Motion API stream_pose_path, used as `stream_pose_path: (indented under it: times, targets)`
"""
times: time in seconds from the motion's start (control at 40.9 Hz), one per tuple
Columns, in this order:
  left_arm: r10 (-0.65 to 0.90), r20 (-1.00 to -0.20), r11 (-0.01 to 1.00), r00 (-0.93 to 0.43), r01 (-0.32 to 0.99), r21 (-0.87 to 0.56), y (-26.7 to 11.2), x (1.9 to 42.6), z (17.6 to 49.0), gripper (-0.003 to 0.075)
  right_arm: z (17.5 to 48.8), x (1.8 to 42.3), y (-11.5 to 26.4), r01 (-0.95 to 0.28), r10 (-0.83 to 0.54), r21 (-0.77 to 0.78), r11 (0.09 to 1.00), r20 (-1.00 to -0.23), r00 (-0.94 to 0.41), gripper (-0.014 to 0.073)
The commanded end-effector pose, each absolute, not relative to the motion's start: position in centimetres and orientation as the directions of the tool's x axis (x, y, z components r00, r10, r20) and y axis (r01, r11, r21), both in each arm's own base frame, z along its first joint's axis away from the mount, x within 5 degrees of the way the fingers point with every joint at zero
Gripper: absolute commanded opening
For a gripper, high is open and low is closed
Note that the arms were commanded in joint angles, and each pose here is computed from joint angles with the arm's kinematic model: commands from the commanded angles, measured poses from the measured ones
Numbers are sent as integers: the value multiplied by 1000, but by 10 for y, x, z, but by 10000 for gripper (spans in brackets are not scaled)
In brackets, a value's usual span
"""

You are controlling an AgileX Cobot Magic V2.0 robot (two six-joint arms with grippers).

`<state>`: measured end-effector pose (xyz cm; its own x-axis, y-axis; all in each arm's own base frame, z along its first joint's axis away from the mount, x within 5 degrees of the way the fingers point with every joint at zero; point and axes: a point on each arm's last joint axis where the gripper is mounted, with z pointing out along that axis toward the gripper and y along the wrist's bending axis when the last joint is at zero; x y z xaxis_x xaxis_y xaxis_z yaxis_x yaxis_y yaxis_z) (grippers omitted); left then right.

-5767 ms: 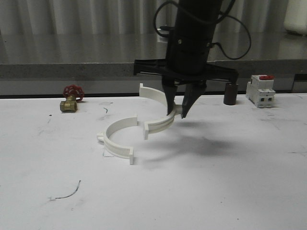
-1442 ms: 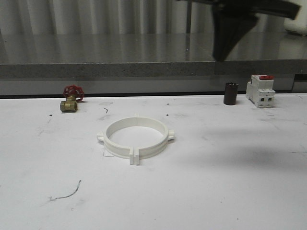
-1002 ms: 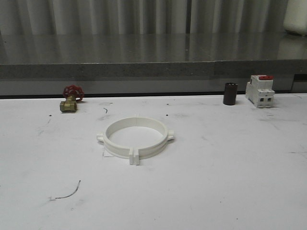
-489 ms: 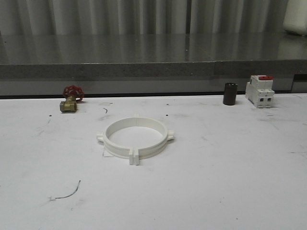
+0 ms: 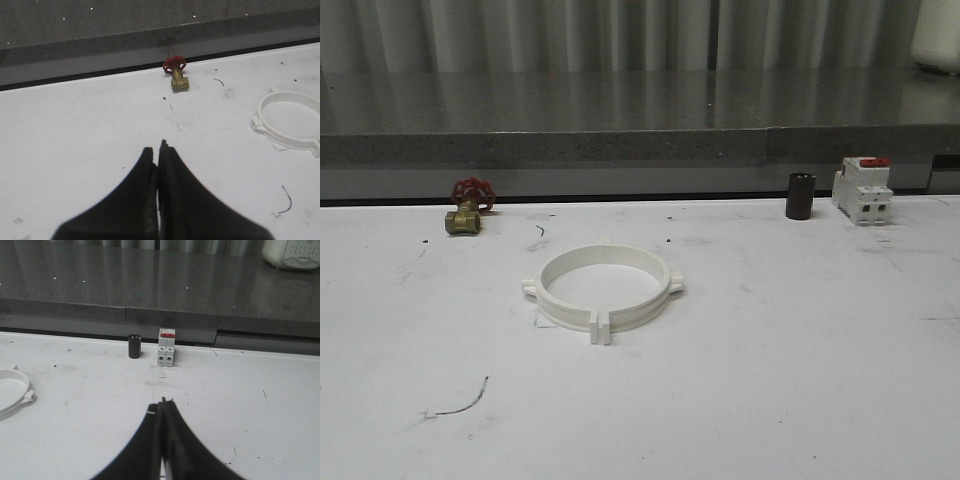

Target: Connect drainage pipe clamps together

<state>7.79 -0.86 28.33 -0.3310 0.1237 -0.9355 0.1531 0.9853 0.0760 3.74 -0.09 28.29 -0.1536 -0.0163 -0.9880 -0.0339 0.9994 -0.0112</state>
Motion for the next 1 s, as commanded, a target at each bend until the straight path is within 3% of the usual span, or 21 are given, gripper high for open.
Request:
stream_pose_path:
  times: [0.0,0.782,0.978]
  targets:
    - [117,-965,983,-235,168,78,-11,80,298,-20,298,38,-1,-33,-34,-32,999,-998,-54,-62]
    - [117,-965,983,-233,169,78,-11,80,299,-20,298,38,-1,-33,-34,-32,999,-998,-54,-62]
    - [91,-970,984,-224,168,53,-11,77,285,-20,298,38,-1,-33,-34,-32,999,-998,-54,-62]
